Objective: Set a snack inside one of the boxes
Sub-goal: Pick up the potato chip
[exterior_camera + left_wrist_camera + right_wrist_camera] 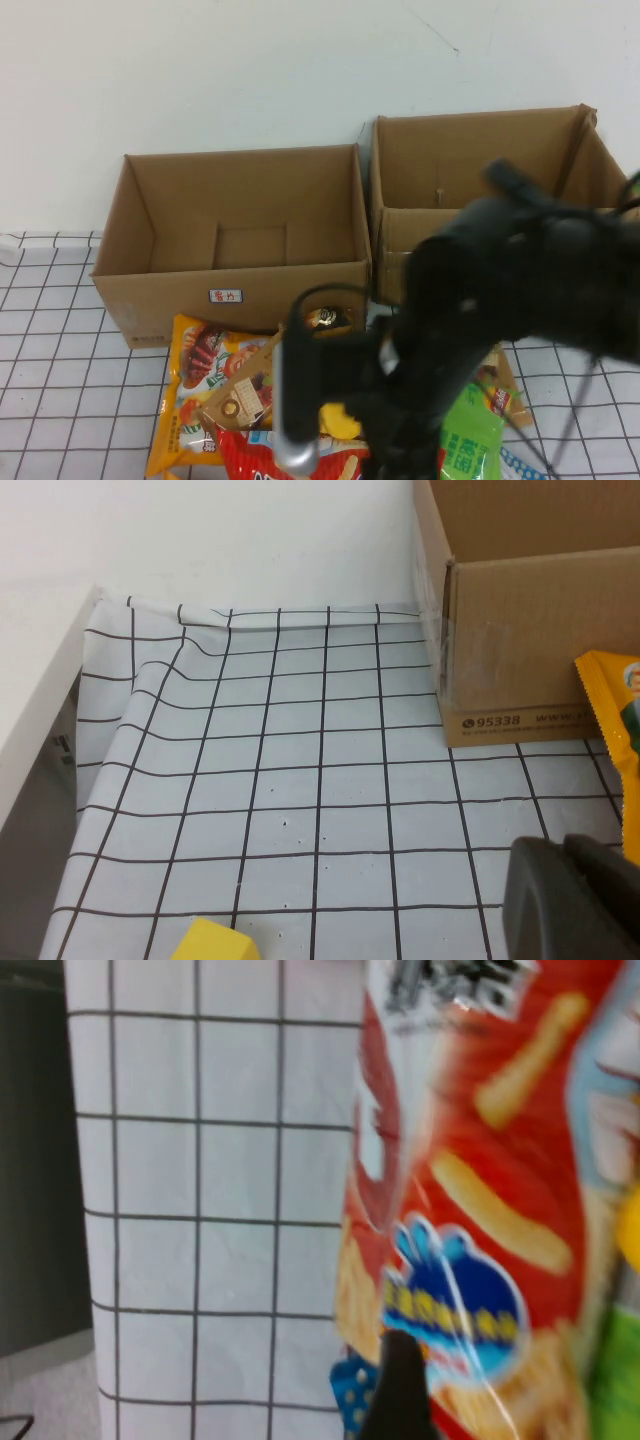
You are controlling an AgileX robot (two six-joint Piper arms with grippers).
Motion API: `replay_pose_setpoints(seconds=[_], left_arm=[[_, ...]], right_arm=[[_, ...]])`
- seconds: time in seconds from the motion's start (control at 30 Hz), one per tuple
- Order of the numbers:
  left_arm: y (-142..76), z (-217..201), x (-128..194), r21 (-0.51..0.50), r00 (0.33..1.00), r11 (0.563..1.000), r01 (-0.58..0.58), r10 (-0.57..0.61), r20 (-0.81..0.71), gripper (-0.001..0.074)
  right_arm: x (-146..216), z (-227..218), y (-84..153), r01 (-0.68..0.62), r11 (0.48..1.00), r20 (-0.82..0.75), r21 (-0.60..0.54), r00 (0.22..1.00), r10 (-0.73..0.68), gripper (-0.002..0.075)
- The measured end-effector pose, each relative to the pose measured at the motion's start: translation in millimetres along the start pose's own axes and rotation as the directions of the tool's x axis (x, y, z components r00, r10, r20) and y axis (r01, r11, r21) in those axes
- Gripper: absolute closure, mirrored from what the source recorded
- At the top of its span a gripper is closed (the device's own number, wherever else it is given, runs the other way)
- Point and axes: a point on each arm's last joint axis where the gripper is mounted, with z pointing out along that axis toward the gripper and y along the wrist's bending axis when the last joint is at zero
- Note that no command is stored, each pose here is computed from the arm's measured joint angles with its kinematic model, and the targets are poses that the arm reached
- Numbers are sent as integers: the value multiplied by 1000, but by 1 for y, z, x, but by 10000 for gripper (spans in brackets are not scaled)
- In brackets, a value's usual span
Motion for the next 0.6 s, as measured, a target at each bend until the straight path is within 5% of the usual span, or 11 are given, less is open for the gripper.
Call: replay_pose_setpoints(seconds=[0.6], left_arm=[[0,0,0,0,1000,1000,0,0,-1,738]], right_arm=[[-26,73,8,105,994,-55,-21,993,-106,152]])
